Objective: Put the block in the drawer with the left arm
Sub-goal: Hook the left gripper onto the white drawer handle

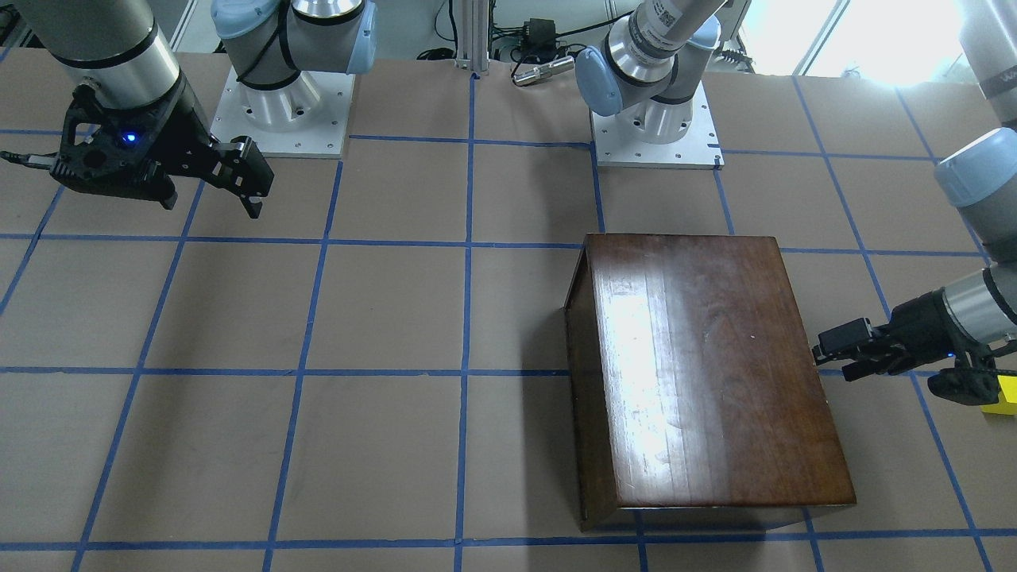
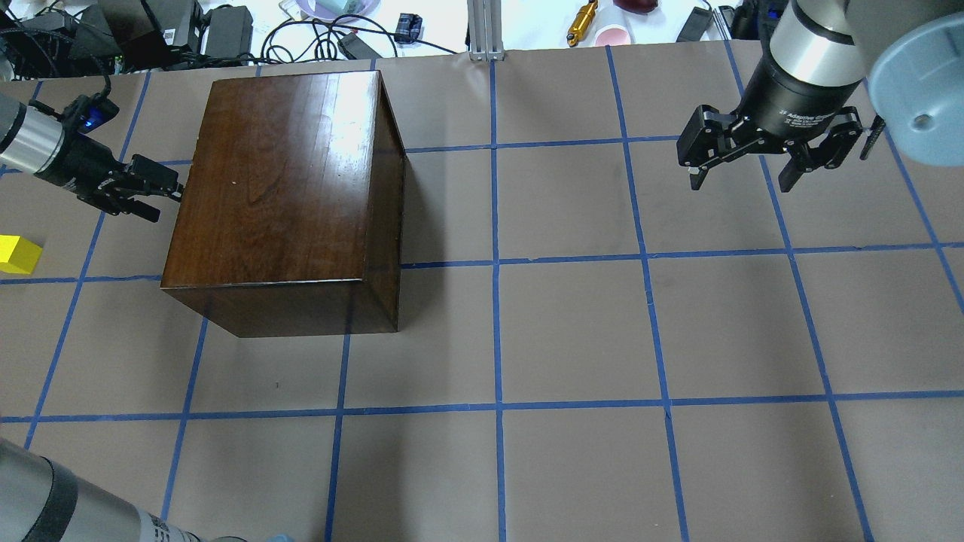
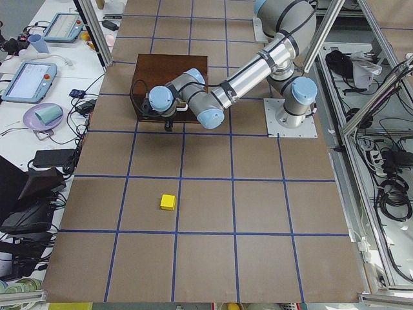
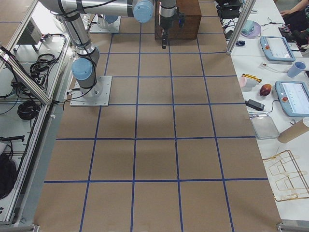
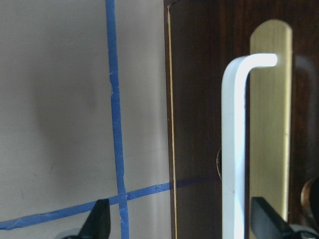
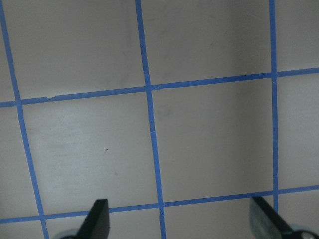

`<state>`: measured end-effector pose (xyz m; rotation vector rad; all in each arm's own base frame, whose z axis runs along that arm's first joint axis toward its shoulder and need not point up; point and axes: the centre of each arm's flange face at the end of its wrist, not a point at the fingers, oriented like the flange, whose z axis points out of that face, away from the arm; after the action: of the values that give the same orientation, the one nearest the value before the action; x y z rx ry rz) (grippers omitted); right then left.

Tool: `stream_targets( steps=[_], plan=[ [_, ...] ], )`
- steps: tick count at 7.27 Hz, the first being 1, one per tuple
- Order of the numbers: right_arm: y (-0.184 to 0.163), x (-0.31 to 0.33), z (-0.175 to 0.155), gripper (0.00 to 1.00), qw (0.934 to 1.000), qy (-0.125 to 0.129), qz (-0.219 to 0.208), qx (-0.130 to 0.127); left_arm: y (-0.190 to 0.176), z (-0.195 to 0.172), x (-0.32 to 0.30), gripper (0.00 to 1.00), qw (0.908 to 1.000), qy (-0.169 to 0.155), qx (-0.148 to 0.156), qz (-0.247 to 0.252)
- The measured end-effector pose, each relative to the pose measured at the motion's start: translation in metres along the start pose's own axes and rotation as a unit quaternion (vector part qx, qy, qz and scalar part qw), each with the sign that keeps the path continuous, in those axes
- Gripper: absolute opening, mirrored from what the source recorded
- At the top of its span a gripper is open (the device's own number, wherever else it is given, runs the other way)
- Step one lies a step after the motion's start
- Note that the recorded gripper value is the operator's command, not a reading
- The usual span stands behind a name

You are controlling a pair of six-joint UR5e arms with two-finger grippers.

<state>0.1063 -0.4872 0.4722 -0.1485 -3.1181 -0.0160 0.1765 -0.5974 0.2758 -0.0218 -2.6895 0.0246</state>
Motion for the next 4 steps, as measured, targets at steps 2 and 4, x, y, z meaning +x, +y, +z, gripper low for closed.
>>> stream_targets(
  steps=[2,4],
  plan=[
    [0.0,0.0,0.0,1.0,1.0,0.0,0.0,0.0,-0.0003,0.0057,-0.0026,0.93,1.0,0.003,-0.004,-0.002],
    [0.0,0.0,0.0,1.0,1.0,0.0,0.0,0.0,-0.0003,0.0077,-0.0042,0.82,1.0,0.003,-0.005,-0.002]
  ],
)
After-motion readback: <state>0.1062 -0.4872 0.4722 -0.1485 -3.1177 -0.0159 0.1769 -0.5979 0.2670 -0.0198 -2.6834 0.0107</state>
